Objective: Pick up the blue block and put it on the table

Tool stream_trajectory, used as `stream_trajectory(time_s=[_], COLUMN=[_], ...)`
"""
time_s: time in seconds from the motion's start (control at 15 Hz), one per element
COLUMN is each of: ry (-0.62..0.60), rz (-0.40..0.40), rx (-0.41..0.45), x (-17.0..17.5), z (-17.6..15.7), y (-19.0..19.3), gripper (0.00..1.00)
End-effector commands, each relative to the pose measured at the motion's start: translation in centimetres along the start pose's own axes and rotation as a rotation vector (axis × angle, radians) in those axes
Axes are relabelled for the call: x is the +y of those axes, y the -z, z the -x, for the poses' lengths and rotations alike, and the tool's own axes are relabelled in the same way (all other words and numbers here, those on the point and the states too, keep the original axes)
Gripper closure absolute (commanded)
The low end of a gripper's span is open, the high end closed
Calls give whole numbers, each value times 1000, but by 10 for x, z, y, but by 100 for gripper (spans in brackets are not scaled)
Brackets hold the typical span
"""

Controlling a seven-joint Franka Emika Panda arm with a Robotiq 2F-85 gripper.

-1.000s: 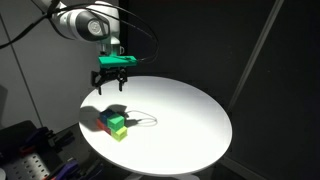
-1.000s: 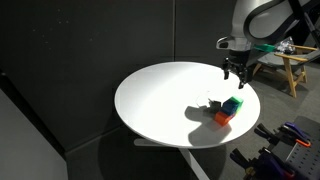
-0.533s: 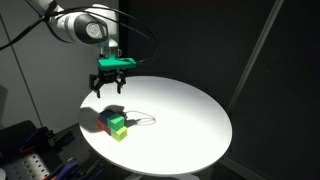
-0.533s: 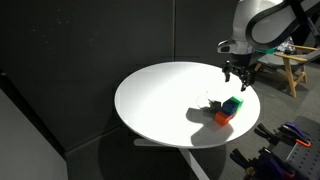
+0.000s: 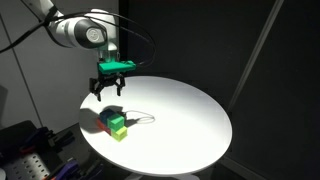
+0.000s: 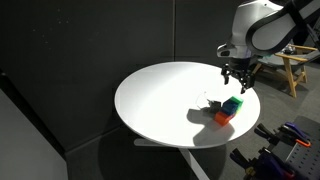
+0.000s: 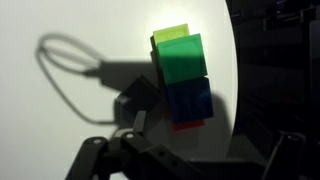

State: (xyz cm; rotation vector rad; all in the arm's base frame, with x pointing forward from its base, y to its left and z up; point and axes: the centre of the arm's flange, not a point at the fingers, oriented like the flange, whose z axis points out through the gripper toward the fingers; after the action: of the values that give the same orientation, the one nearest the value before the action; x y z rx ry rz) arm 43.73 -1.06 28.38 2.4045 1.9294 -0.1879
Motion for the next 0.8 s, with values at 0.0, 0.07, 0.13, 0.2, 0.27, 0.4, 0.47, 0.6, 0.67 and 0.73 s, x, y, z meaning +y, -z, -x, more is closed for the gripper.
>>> stream_trajectory(time_s=[0.0,0.07,0.13,0.2,0.27,0.4,0.47,0.6,0.67,0.73], ry=[39,42,47,51,55,63,66,71,72,72], rz=[14,11,9,6,4,-1,-2,-3,-4,-5], rx=[4,6,7,7,7,6,5,5,6,5], x=[3,3,3,3,2,2,1,1,0,0], z=[-3,-5,-7,-8,-10,-12,-13,-14,-14,-14], y=[-8,-11,-13,-15,-18,-22,-24,-27,-28,-29], gripper=[0,0,0,0,0,0,0,0,0,0])
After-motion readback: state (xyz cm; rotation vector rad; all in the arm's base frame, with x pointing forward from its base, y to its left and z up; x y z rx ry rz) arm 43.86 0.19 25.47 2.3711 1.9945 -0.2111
